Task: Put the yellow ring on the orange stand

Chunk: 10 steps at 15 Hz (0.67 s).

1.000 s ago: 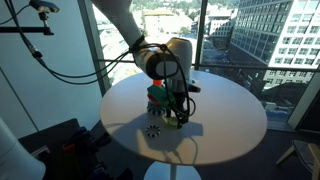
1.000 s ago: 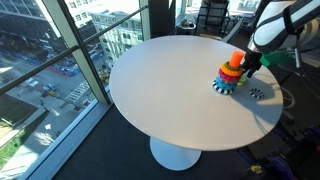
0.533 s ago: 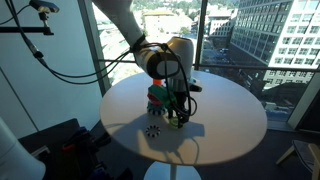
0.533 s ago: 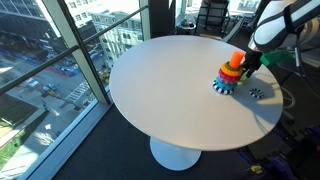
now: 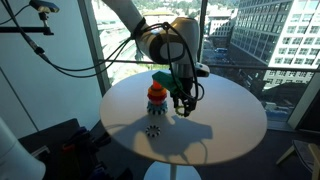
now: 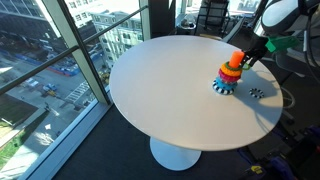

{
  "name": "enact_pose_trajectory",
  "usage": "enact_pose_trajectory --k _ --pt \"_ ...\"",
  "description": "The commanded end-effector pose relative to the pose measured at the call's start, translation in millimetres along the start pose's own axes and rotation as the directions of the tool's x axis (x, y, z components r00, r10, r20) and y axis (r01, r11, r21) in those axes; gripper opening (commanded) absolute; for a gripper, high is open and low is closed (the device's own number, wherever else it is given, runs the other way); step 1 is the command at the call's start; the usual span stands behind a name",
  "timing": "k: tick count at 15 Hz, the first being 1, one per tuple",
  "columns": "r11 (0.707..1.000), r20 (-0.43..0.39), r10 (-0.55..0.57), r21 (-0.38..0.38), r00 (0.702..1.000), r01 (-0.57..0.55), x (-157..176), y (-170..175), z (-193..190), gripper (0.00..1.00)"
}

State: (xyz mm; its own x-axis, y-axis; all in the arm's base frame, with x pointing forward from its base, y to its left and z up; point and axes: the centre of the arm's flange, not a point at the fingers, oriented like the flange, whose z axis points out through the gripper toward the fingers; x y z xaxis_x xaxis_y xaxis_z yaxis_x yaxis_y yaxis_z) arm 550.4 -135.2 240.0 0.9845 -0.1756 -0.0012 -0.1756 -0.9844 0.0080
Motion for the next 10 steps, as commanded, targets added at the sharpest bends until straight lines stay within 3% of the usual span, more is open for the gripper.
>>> enact_pose_trajectory --k 1,10 --pt "1.0 -0.002 -0.006 0.025 1.0 0.006 2 -7 -46 0.47" --pt "0.992 0.009 -0.094 0.088 0.996 0.093 -14 -38 -147 0.47"
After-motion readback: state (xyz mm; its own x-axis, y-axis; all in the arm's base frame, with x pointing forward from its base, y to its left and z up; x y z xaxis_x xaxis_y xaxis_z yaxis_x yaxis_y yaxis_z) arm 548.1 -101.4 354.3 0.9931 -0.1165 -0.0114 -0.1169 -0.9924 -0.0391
